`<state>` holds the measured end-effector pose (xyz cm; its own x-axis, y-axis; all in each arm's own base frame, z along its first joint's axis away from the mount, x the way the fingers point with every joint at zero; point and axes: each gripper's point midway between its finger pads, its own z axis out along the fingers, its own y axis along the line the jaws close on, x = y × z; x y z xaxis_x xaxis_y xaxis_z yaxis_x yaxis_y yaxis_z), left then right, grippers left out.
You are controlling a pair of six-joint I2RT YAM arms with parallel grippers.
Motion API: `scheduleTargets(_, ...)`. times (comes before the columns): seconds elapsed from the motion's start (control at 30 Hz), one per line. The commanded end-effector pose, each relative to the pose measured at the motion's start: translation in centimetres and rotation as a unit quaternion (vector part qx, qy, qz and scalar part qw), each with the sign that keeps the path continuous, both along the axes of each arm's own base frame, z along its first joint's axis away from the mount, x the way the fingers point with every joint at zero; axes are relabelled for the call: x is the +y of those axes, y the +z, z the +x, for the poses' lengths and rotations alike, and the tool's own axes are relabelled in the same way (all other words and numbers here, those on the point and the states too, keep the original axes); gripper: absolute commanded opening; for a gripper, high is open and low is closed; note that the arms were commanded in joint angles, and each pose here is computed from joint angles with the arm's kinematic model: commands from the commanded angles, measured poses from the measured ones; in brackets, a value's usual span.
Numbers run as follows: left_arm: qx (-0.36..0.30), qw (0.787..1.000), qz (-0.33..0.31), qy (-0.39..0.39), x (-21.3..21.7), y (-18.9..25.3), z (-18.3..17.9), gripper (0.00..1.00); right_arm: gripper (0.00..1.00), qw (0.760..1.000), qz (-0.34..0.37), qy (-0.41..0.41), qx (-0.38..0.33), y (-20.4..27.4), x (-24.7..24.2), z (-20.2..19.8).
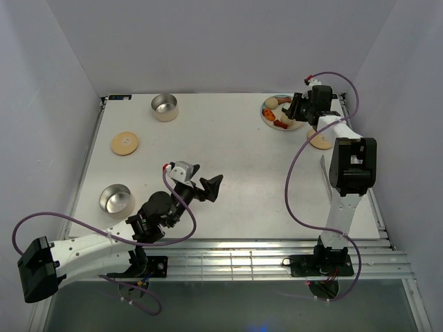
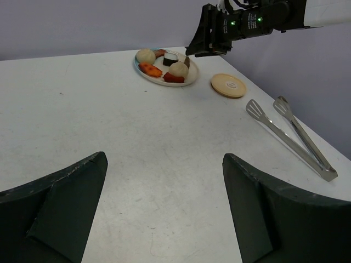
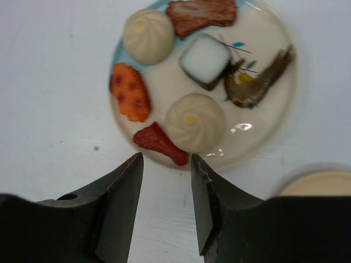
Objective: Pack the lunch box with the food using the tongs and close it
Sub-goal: Move the plate to the center of the board.
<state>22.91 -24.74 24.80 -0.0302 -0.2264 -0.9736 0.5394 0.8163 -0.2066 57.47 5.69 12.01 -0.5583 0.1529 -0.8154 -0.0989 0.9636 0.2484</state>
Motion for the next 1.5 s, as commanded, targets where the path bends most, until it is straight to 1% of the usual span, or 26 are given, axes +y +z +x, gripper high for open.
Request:
scheduleTargets(0.0, -0.007, 1.0, -0.008, -0.011, -0.2, 0.6, -0.3, 0.96, 0.46, 0.989, 0.016, 0.125, -0.077, 3.0, 4.6, 0.1)
scheduleTargets(0.03, -0.007, 1.0, -0.007, -0.011, -0.3, 0.6, -0.4, 0.96, 0.46, 0.988, 0.013, 0.134, -0.078, 2.9, 5.2, 0.1)
scheduleTargets(0.07, -0.008, 1.0, -0.007, -0.011, -0.2, 0.6, -0.3, 0.96, 0.46, 0.986, -0.006, 0.141, -0.089, 3.4, 5.5, 0.5)
scheduleTargets(0.1, -0.007, 1.0, -0.006, -0.008, -0.2, 0.5, -0.3, 0.96, 0.46, 0.986, -0.02, 0.149, -0.078, 2.5, 6.7, 0.3)
scheduleTargets(0.13, -0.007, 1.0, -0.006, -0.007, -0.1, 0.5, -0.3, 0.96, 0.46, 0.987, -0.036, 0.137, -0.074, 2.3, 6.6, 0.7)
scheduleTargets(0.17, -0.007, 1.0, -0.004, -0.006, -0.2, 0.5, -0.2, 0.96, 0.46, 0.982, -0.066, 0.15, -0.09, 3.0, 6.8, 1.3)
scheduleTargets(0.2, -0.006, 1.0, -0.004, -0.005, -0.2, 0.4, -0.2, 0.96, 0.46, 0.981, -0.079, 0.155, -0.083, 2.0, 7.5, 1.4)
scheduleTargets(0.3, -0.006, 1.0, -0.004, -0.009, -0.3, 0.5, -0.3, 0.96, 0.45, 0.978, -0.098, 0.165, -0.077, 1.1, 8.1, 1.9)
scheduleTargets(0.43, -0.006, 1.0, -0.007, -0.011, -0.3, 0.5, -0.3, 0.96, 0.44, 0.973, -0.103, 0.192, -0.078, 0.2, 9.1, 2.1)
scheduleTargets(0.47, -0.006, 1.0, -0.007, -0.01, -0.2, 0.6, -0.3, 0.96, 0.44, 0.973, -0.103, 0.196, -0.058, -1.0, 9.0, 1.6)
scheduleTargets(0.53, -0.006, 1.0, -0.011, -0.011, -0.2, 0.7, -0.4, 0.95, 0.44, 0.972, -0.112, 0.198, -0.059, -1.0, 8.9, 2.1)
scheduleTargets(0.6, -0.006, 1.0, -0.014, -0.014, -0.2, 0.7, -0.5, 0.96, 0.44, 0.971, -0.115, 0.206, -0.048, -1.9, 9.1, 2.0)
scheduleTargets(0.77, -0.004, 1.0, -0.017, -0.017, -0.3, 0.6, -0.6, 0.96, 0.43, 0.962, -0.16, 0.216, -0.038, -4.1, 9.5, 1.9)
scheduleTargets(1.1, -0.001, 1.0, -0.005, -0.018, -0.8, 0.2, -0.3, 0.96, 0.41, 0.96, -0.18, 0.213, -0.038, -5.1, 9.9, 2.8)
scheduleTargets(1.47, -0.003, 1.0, -0.007, -0.019, -0.7, 0.4, -0.4, 0.96, 0.41, 0.96, -0.188, 0.207, -0.014, -6.0, 9.5, 3.3)
